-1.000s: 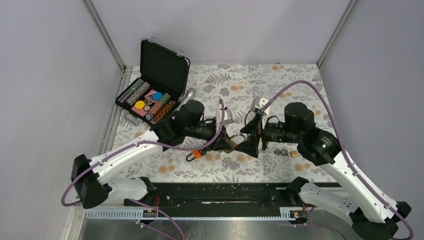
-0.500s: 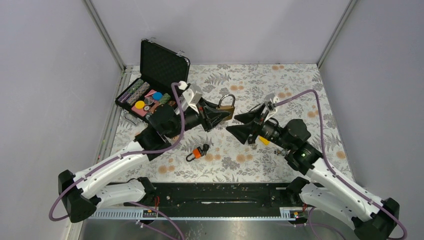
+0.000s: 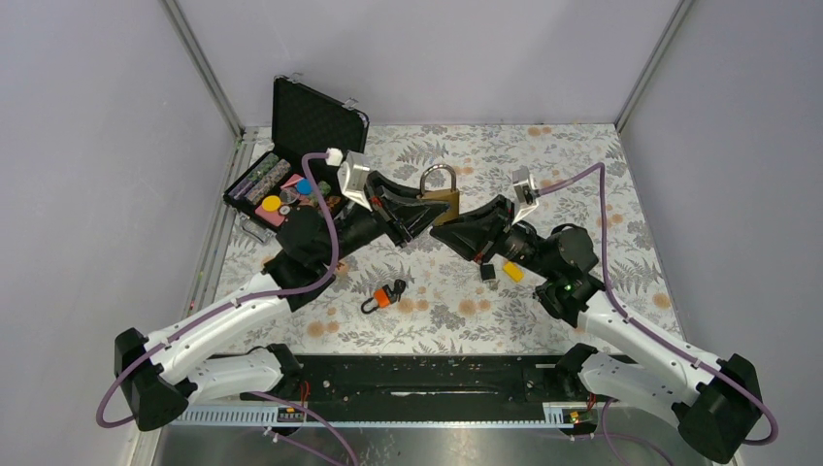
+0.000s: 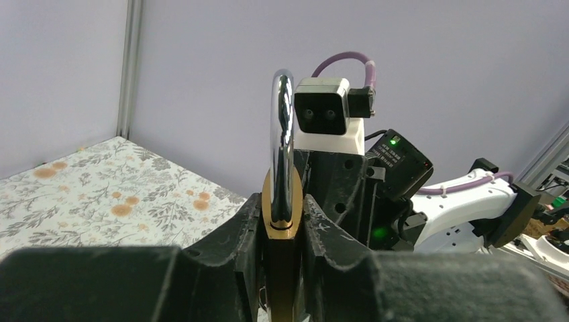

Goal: Lock with the key
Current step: Lock the lock, then place the key at the center of the board, then place the lock at the center of the board.

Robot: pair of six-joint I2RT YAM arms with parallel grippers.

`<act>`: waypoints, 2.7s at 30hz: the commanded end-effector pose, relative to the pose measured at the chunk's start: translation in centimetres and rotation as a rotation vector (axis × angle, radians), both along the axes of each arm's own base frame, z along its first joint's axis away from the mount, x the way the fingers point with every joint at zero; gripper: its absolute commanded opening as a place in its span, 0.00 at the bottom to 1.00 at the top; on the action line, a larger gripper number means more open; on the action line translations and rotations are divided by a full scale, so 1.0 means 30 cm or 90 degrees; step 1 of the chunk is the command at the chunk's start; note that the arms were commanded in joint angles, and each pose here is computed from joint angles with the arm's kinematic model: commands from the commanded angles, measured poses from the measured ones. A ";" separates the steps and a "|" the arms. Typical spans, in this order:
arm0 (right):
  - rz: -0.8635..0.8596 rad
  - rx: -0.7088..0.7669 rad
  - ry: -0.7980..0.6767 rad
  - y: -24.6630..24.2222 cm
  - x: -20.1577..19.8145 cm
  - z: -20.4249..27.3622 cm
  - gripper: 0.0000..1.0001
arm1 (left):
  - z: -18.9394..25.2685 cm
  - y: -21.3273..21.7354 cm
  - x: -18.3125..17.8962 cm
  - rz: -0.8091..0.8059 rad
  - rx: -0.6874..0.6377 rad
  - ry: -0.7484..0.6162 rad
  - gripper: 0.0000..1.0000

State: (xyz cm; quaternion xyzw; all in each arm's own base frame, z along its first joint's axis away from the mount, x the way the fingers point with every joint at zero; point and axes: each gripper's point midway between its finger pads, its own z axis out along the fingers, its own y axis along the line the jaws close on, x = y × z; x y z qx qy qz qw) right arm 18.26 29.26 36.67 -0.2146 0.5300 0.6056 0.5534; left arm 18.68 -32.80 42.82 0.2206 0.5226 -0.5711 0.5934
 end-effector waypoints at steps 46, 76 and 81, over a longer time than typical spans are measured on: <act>-0.343 -0.404 0.463 0.126 0.707 -0.772 0.01 | -0.882 0.201 0.825 0.296 0.223 0.465 0.00; -0.346 -0.465 0.639 0.002 0.727 -0.926 0.62 | -1.122 0.371 0.786 0.360 0.249 0.687 0.52; -0.411 -0.536 0.592 -0.153 0.633 -0.922 0.66 | -1.052 0.425 0.733 0.395 0.260 0.648 0.62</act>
